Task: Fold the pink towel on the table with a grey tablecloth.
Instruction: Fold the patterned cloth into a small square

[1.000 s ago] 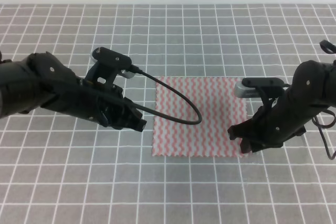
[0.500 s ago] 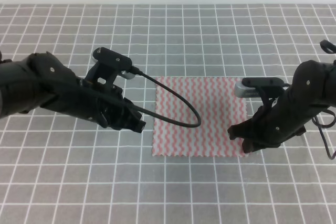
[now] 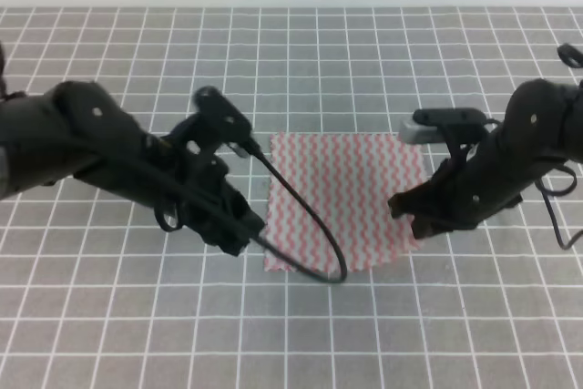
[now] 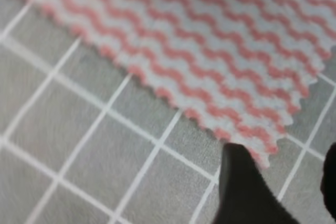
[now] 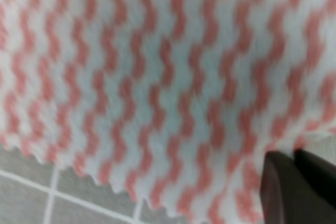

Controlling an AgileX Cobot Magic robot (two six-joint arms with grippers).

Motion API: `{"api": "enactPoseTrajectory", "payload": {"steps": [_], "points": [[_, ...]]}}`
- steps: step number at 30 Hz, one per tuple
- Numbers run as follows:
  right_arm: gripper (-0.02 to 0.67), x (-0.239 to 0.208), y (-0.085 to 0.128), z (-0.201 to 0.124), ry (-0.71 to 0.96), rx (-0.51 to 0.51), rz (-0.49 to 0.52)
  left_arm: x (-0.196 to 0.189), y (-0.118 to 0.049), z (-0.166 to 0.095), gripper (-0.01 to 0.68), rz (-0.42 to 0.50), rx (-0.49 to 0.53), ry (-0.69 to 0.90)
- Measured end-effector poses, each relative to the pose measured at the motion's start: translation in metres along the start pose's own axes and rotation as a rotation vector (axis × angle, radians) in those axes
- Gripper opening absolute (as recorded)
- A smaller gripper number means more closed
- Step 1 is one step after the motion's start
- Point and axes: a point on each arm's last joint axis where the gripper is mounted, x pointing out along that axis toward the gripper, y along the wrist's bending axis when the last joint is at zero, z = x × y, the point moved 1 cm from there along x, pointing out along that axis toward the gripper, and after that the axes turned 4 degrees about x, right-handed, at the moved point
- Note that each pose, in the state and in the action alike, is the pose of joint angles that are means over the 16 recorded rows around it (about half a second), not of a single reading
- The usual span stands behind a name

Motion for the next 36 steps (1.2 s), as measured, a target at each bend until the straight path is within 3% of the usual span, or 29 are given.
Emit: {"api": "enactPoseTrajectory", "payload": {"steps": [4,14,36], "points": [[-0.014,-0.005,0.003,0.006,-0.020,-0.011,0.007,0.002,-0.007,0.007,0.332,0.006,0.118,0.022],[-0.014,-0.009,0.005,0.014,-0.061,-0.020,0.013,0.011,-0.025,0.024,0.337,0.046,0.344,0.054],[-0.015,-0.011,0.006,0.022,-0.126,-0.025,0.013,0.016,-0.039,0.027,0.340,0.012,0.403,0.074]]}}
